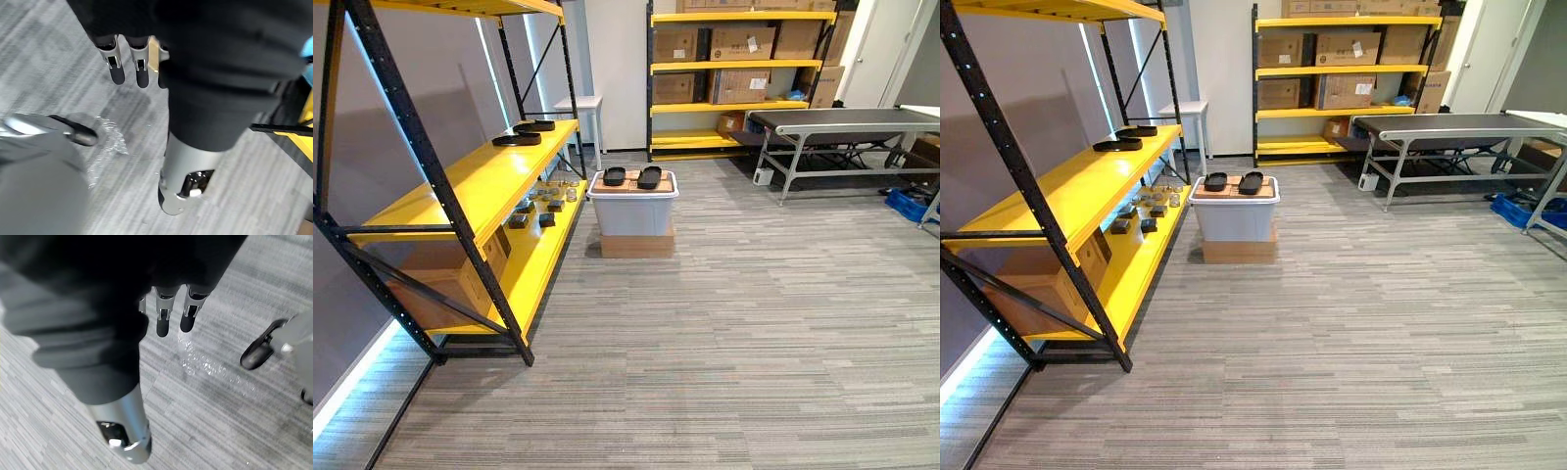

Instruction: Walk over and take plastic housings, then place them on the shelf

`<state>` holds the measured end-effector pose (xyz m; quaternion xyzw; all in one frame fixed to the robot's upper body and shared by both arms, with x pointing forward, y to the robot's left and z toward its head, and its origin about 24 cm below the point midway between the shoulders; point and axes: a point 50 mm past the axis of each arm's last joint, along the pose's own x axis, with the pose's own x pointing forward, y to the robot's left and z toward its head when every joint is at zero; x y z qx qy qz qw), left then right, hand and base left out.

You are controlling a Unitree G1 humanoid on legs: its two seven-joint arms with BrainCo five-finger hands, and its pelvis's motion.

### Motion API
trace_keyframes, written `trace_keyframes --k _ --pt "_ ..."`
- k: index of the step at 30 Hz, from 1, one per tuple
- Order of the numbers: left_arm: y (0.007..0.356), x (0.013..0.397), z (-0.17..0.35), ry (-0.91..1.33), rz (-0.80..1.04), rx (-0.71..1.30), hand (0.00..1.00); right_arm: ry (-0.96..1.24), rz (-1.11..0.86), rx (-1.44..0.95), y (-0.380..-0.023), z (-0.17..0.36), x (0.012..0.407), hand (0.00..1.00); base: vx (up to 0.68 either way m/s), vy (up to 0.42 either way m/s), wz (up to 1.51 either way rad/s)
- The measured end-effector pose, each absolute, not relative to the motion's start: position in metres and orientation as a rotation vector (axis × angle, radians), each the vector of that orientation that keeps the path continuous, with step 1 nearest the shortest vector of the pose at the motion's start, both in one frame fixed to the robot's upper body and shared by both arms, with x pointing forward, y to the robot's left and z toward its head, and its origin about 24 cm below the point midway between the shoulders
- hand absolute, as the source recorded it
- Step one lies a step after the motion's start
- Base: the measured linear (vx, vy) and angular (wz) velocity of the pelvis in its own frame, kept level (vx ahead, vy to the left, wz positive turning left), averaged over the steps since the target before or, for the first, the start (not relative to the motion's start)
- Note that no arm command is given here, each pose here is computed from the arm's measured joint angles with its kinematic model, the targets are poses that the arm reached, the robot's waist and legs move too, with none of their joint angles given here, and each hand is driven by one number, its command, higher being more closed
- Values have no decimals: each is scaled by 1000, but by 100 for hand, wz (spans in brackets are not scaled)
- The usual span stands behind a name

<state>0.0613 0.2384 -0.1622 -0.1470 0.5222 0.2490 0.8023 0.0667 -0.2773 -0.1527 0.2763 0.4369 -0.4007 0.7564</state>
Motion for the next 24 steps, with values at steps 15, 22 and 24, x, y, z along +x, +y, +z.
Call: trace_keyframes --k 15,22,24 --pt "272 93 -139 914 574 -216 0 795 -816 425 -312 -125 110 0 18 -34 -2" --pt "247 81 -151 981 560 -240 0 844 -826 439 -299 -134 99 0 -16 -16 2" --pt "236 76 -156 1022 537 -242 0 871 -813 456 -288 -139 96 0 -44 -28 -1"
